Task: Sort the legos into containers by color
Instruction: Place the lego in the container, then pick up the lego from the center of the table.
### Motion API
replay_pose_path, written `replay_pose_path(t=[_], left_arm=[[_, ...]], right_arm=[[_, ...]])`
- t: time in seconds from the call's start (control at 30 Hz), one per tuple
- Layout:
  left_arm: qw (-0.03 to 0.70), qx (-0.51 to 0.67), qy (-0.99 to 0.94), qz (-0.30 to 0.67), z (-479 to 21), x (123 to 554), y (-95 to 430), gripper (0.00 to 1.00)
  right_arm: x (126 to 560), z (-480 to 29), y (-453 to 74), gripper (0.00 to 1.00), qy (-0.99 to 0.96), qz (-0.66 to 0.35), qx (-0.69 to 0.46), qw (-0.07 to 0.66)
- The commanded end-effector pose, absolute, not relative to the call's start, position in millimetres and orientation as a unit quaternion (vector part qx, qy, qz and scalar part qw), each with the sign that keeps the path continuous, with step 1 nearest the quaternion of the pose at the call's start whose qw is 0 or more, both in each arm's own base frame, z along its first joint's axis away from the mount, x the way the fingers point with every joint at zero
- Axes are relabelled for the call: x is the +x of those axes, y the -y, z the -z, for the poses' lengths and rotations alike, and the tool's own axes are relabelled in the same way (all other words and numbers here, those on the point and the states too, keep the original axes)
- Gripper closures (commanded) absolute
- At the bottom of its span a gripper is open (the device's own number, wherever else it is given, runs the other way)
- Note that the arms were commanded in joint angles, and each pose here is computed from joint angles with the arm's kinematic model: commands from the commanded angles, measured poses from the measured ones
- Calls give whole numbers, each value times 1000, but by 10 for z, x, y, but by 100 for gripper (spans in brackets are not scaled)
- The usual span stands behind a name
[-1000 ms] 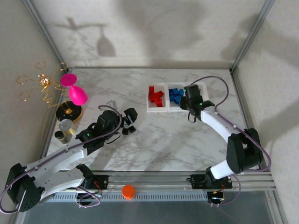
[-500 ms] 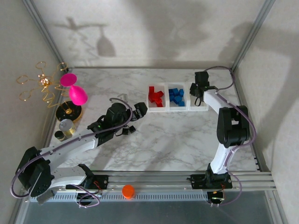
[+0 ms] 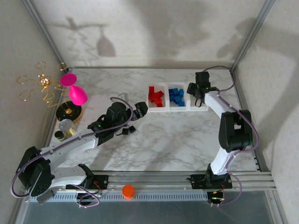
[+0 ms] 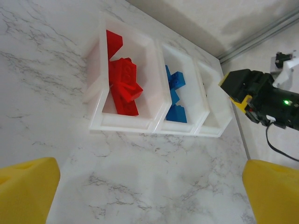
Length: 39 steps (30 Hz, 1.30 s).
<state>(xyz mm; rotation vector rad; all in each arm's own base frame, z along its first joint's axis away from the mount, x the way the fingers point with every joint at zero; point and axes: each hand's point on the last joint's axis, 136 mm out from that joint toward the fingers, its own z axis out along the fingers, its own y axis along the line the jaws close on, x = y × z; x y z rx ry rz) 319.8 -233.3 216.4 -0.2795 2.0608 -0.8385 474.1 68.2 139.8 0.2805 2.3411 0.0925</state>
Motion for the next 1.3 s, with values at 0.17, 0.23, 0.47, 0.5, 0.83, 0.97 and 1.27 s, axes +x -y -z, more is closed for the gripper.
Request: replay_pose_path(t=[0.17, 0.23, 0.47, 0.5, 0.83, 0.97, 1.27], left_arm=[[463, -126, -822, 306, -2322, 3063, 2049, 0], [464, -132, -823, 301, -2310, 3020, 1982, 0], [465, -166, -825, 275, -2198, 2853, 1686, 0], [464, -173, -826, 269, -2176, 2824, 1636, 0], [468, -217, -821, 247, -2089, 2603, 1273, 0], [469, -225, -818, 246, -2069, 2553, 1199, 1], [473, -249, -812, 236, -2031, 2499, 1066, 0]], right_arm=[[4072, -1548, -1516, 35, -918, -121, 8, 376], [3907, -1510, -1722, 34, -920, -132, -19, 369], [3314, -1301, -2536, 31, -915, -189, -125, 335], [3240, -1267, -2652, 31, -911, -194, -142, 334], [2674, -892, -3686, 26, -883, -228, -279, 299], [2608, -760, -3866, 26, -878, -218, -312, 291], [2571, -453, -4043, 26, -872, -203, -352, 275]])
